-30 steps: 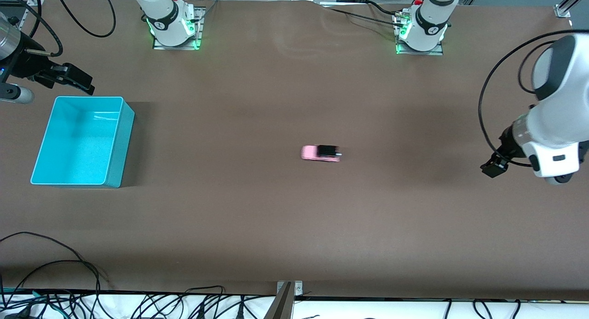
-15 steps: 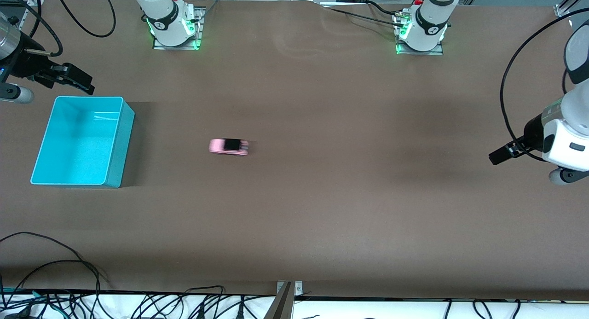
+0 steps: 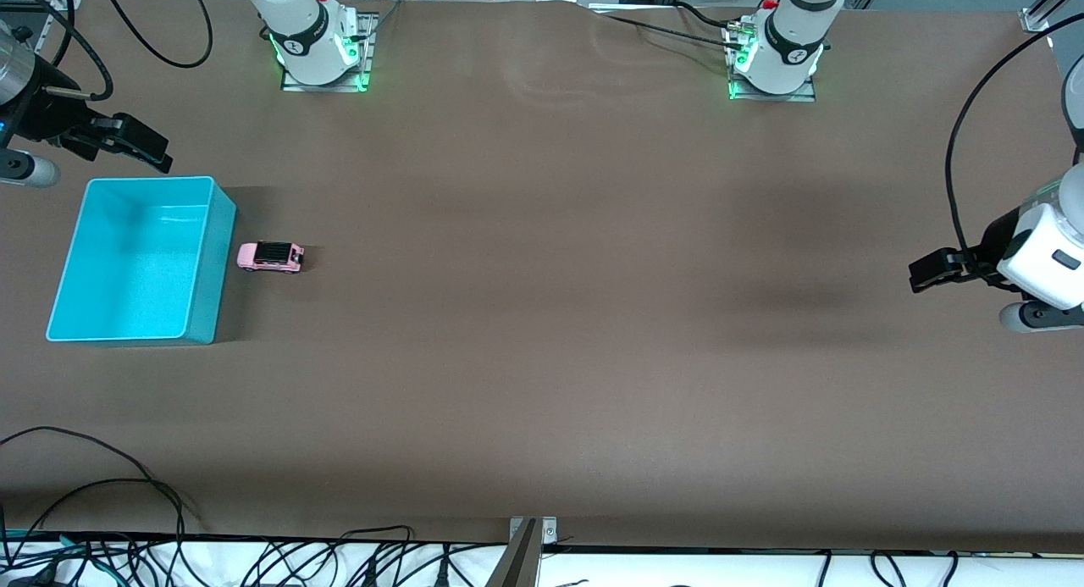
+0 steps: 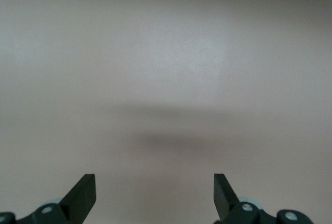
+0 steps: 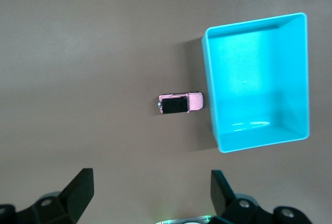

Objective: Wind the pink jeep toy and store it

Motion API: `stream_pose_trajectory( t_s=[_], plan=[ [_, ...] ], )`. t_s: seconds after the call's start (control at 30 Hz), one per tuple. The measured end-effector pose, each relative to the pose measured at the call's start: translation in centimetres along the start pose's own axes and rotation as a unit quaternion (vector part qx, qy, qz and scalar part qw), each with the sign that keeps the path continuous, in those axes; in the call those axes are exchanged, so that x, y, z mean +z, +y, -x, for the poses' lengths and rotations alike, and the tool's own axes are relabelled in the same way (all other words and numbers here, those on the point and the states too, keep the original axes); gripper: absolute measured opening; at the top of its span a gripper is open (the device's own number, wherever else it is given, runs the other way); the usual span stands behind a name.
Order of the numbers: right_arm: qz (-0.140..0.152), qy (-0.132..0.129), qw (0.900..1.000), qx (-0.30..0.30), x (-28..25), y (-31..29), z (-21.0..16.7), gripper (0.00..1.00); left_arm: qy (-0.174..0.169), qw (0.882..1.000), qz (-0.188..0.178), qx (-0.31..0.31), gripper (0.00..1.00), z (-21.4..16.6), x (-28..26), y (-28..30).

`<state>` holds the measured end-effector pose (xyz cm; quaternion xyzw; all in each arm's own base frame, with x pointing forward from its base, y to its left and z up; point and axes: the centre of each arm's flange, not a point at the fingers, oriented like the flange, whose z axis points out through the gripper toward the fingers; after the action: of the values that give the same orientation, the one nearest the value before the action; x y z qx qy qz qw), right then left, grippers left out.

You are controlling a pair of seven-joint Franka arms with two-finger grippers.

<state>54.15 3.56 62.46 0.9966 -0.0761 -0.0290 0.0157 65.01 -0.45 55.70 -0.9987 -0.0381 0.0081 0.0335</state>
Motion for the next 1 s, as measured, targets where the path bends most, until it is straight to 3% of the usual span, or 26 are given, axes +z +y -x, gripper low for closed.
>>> stream_pose_trajectory(
  t_s=[0.43, 0.6, 1.0],
  plan=[
    [0.002, 0.003, 1.0, 0.002, -0.2, 0.3, 0.1, 1.0, 0.002, 0.999, 0.045, 0.027, 1.0, 1.6, -2.9, -1.0],
    [0.006, -0.003, 1.0, 0.012, -0.1, 0.8, 0.1, 1.0, -0.003, 0.999, 0.04, 0.031, 1.0, 3.1, -3.4, -1.2],
    [0.022, -0.03, 0.987, 0.154, 1.2, -2.3, 1.1, 1.0, -0.02, 0.999, 0.037, 0.035, 1.0, 7.8, -3.9, -0.2]
  ],
)
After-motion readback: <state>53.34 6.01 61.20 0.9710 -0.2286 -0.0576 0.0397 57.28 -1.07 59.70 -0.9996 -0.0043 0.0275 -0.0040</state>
